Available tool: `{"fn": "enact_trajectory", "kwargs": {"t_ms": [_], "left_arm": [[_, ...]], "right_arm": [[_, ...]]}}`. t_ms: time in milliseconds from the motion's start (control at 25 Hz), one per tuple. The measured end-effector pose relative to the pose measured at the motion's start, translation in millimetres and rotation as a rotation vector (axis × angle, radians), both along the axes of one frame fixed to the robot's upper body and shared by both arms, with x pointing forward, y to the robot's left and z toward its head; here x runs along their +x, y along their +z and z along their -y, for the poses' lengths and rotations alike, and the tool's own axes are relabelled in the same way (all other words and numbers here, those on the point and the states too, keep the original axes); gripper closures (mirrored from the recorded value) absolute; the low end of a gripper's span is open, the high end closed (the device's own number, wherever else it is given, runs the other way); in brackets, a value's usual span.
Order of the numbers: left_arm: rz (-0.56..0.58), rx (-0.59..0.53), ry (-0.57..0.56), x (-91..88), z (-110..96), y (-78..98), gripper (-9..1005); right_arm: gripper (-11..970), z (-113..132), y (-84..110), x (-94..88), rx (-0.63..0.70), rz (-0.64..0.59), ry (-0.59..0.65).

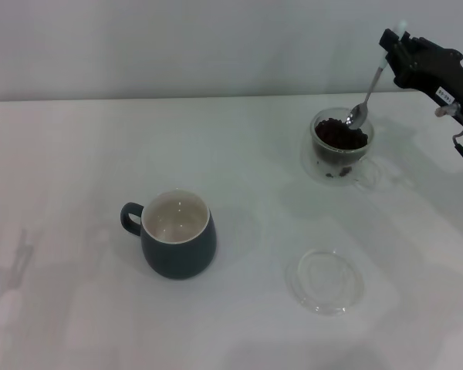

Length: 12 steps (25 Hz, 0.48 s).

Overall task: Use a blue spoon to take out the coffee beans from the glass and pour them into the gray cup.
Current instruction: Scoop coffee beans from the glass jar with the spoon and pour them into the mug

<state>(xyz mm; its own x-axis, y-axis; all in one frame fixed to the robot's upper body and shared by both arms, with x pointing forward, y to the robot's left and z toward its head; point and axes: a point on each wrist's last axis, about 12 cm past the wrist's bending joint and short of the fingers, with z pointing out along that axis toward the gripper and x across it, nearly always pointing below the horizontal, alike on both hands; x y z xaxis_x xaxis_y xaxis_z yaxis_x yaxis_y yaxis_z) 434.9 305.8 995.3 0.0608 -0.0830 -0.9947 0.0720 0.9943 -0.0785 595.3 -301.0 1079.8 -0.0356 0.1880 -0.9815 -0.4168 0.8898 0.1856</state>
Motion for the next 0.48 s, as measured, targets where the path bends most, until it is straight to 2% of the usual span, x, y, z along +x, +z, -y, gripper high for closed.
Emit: {"fn": "enact_trajectory", "kwargs": {"t_ms": [480], "left_arm": [[-0.002, 0.004, -0.001, 0.3, -1, -0.1, 160]], "right_arm": [[817, -11, -0.9, 12.6, -0.121, 0.001, -0.011]]}}
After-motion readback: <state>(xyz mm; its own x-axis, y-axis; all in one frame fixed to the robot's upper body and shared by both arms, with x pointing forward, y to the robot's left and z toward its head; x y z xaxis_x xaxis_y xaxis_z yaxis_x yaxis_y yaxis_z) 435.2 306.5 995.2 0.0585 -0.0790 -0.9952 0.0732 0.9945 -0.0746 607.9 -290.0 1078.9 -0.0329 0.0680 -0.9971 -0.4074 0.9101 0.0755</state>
